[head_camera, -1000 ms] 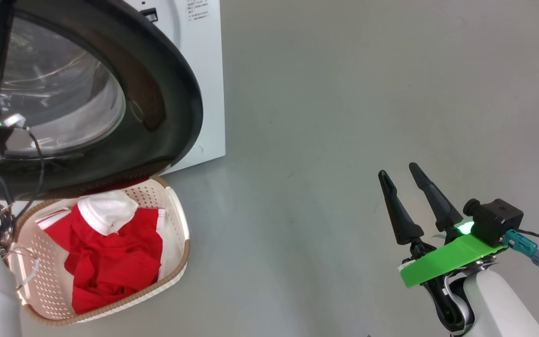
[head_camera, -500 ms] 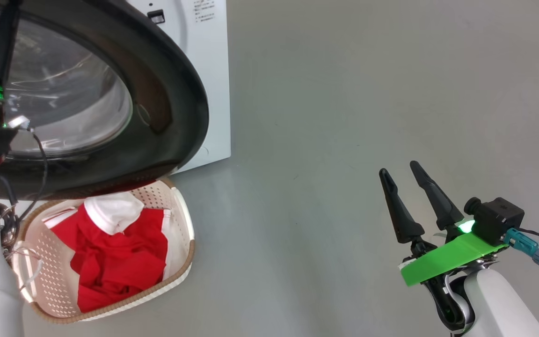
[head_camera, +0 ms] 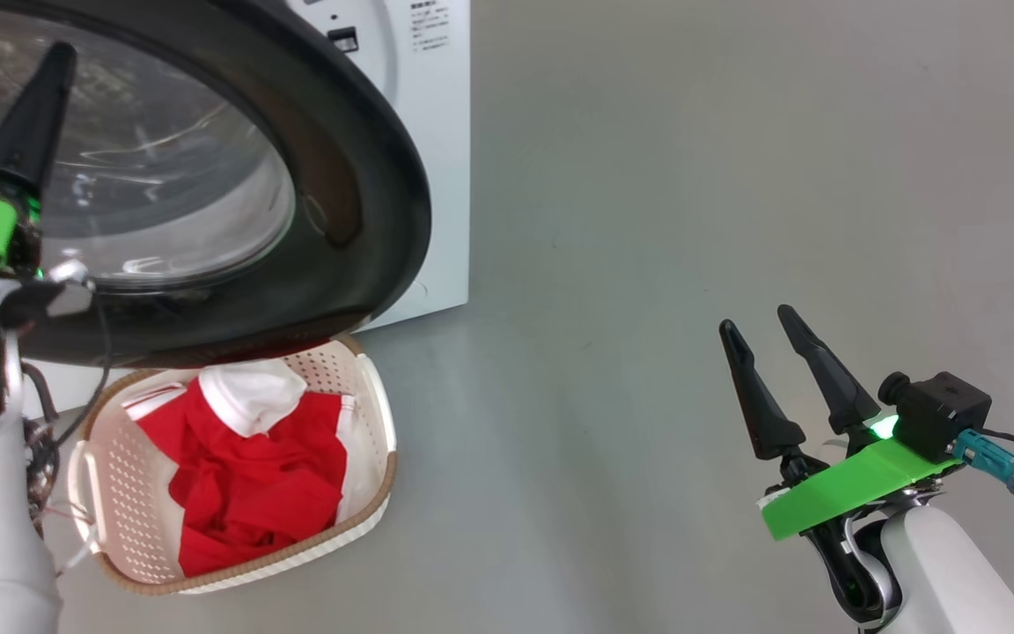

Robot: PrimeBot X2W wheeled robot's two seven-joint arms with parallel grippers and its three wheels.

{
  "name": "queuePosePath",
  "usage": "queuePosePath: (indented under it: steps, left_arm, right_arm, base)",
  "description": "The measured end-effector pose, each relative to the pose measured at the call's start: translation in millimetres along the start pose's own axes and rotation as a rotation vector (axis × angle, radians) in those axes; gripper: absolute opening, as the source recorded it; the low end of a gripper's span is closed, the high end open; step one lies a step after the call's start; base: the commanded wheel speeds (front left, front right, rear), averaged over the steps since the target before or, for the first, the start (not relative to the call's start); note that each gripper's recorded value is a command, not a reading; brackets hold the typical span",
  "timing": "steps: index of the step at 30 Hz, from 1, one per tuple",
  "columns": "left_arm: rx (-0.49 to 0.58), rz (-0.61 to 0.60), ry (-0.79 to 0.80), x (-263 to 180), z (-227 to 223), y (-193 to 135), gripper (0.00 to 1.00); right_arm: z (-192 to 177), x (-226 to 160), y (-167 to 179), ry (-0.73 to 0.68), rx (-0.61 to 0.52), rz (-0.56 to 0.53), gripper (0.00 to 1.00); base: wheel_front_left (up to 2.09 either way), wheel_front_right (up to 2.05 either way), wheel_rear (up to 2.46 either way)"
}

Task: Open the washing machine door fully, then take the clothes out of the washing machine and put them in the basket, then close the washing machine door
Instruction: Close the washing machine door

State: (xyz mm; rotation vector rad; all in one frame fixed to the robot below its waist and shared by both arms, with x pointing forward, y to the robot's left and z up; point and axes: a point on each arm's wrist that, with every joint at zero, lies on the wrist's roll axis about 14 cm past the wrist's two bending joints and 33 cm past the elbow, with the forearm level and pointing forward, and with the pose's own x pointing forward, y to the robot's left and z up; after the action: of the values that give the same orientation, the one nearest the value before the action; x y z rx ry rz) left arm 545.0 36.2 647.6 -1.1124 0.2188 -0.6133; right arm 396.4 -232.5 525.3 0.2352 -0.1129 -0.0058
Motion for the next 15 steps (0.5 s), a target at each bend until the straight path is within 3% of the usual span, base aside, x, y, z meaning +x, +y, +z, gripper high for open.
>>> queuePosePath:
  steps: [4,5,9,10,15]
  left_arm:
    - [0.037,0.003,-0.002,-10.4,-0.9,-0.6,0.00]
    - [0.046,0.003,-0.004,-13.3,-0.5,-0.4,0.10]
    - [0.082,0.024,-0.016,-26.3,0.9,5.1,0.95]
    - [0.095,0.033,-0.021,-29.9,1.2,7.4,1.00]
    - [0.254,0.050,-0.089,-53.3,12.6,11.9,1.00]
  right_arm:
    - [0.4,2.6,4.9,-0.002,0.000,0.018,1.00]
    - [0.4,3.3,6.2,-0.002,-0.001,0.023,1.00]
    - [1.2,5.3,11.6,-0.004,0.001,0.041,1.00]
    - [1.6,5.8,13.1,-0.006,0.001,0.046,1.00]
    - [4.4,7.7,19.7,-0.014,0.000,0.069,1.00]
  base:
    - [0.00,0.00,0.00]
    - [0.00,0.00,0.00]
    - [0.00,0.00,0.00]
    - [0.00,0.00,0.00]
    - [0.00,0.00,0.00]
